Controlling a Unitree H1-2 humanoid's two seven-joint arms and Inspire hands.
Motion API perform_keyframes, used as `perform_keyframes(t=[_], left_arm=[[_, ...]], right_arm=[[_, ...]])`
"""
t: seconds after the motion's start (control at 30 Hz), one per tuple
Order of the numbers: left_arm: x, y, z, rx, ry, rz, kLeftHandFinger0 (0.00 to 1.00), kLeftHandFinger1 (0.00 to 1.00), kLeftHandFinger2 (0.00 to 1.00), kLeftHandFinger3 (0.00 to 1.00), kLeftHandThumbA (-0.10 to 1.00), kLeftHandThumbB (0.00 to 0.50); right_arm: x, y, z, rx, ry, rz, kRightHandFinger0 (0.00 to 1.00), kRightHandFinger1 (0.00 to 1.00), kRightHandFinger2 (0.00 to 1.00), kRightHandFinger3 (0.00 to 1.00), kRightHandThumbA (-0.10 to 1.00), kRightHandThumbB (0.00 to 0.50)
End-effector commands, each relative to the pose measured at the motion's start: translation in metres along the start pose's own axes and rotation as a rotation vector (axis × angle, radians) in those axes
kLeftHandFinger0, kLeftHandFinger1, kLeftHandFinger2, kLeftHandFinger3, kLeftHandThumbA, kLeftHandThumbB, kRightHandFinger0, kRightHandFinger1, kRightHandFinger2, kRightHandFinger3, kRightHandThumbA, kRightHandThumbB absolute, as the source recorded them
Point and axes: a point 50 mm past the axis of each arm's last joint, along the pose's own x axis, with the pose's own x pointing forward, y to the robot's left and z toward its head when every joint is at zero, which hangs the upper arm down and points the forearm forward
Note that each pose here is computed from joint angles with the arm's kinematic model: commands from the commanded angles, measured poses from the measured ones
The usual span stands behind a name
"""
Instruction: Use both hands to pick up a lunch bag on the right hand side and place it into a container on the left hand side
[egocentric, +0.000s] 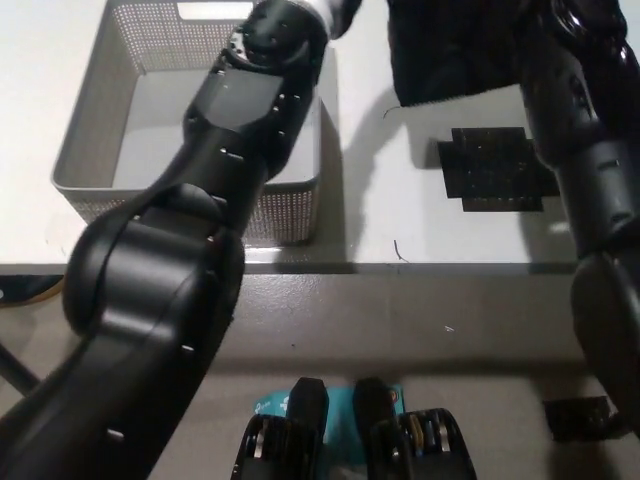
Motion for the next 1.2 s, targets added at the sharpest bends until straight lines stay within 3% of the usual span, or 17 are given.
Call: perform_keyframes(t=[0.0,0.17,0.23,0.37,0.43,0.5,0.67,0.93,1.0,1.17], left_arm=[[0.005,-0.011,0.136,-0.075,-0.312,-0.102,1.00,1.00,1.00,1.00,1.00,0.272],[-0.004,0.020,0.157,-0.073,-0.398,-0.069,1.00,1.00,1.00,1.00,1.00,0.227],[-0.007,0.031,0.163,-0.099,-0.411,-0.073,1.00,1.00,1.00,1.00,1.00,0.255],[-0.020,0.055,0.178,-0.099,-0.466,-0.042,1.00,1.00,1.00,1.00,1.00,0.201],[-0.024,0.060,0.181,-0.105,-0.475,-0.036,1.00,1.00,1.00,1.00,1.00,0.200],[-0.030,0.067,0.184,-0.104,-0.492,-0.016,1.00,1.00,1.00,1.00,1.00,0.222],[-0.047,0.090,0.183,-0.073,-0.528,0.031,1.00,1.00,1.00,1.00,1.00,0.220],[-0.077,0.124,0.164,-0.096,-0.530,0.107,1.00,1.00,1.00,1.00,1.00,0.211],[-0.083,0.134,0.147,-0.099,-0.500,0.145,1.00,1.00,1.00,1.00,1.00,0.223],[-0.094,0.148,0.115,-0.080,-0.431,0.163,1.00,1.00,1.00,1.00,1.00,0.198]], right_arm=[[0.006,0.113,0.098,-0.144,-0.202,0.267,1.00,1.00,1.00,1.00,1.00,0.000],[0.001,0.151,0.116,-0.190,-0.198,0.303,1.00,1.00,1.00,1.00,1.00,0.022],[-0.001,0.163,0.120,-0.195,-0.190,0.317,1.00,1.00,1.00,1.00,1.00,0.055],[-0.010,0.193,0.126,-0.237,-0.204,0.353,1.00,1.00,1.00,1.00,1.00,0.045],[-0.012,0.198,0.126,-0.231,-0.206,0.364,1.00,1.00,1.00,1.00,1.00,0.050],[-0.016,0.209,0.129,-0.242,-0.199,0.376,1.00,1.00,1.00,1.00,1.00,0.086],[-0.027,0.234,0.125,-0.245,-0.193,0.418,1.00,1.00,1.00,1.00,1.00,0.102],[-0.044,0.264,0.102,-0.262,-0.175,0.483,1.00,1.00,1.00,1.00,1.00,0.108],[-0.048,0.268,0.085,-0.267,-0.163,0.506,1.00,1.00,1.00,1.00,1.00,0.070],[-0.052,0.265,0.047,-0.216,-0.088,0.548,1.00,1.00,1.00,1.00,1.00,0.062]])
